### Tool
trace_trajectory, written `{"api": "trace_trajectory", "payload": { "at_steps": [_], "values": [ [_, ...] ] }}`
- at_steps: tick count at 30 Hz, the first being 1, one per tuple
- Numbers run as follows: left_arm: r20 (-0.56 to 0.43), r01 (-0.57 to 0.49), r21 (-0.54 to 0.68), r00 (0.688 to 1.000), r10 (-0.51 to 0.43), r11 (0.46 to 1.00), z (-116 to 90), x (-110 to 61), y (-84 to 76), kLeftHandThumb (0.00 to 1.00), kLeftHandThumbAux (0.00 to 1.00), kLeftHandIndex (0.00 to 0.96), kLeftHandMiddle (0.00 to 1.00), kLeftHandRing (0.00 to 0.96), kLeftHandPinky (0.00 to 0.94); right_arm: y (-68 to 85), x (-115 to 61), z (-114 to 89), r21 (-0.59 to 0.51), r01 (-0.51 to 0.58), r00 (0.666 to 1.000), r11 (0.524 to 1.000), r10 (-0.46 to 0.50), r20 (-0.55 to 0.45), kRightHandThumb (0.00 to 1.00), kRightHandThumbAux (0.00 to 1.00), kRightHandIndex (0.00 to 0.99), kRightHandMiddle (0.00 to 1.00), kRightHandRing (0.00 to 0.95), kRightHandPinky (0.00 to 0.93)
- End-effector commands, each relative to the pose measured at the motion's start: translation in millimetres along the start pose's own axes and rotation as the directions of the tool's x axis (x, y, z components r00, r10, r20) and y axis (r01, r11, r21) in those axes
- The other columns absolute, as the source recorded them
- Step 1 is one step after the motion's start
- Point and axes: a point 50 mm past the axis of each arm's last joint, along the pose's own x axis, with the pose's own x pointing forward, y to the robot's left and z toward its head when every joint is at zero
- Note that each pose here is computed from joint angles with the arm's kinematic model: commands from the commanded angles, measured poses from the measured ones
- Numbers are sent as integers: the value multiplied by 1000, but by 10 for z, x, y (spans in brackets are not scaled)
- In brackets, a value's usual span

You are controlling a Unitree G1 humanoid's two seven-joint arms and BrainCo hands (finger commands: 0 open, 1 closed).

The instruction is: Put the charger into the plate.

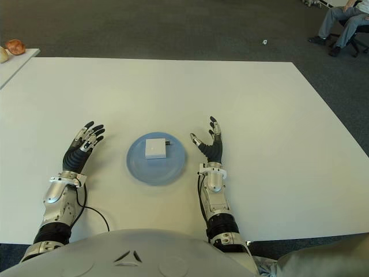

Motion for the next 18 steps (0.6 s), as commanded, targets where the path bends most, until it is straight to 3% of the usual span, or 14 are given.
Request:
{"api": "trace_trajectory", "payload": {
  "at_steps": [1,18],
  "values": [
    [-230,-51,-102,973,27,993,-450,-325,-77,0,481,97,174,133,74,-4,-230,-324,-9,-17,984,1000,15,-180,0,891,104,79,70,111],
    [-215,-68,-109,976,43,992,-439,-250,-114,0,479,103,194,148,79,-43,-262,-387,-55,-132,970,990,117,-215,14,849,50,30,36,72]
  ]
}}
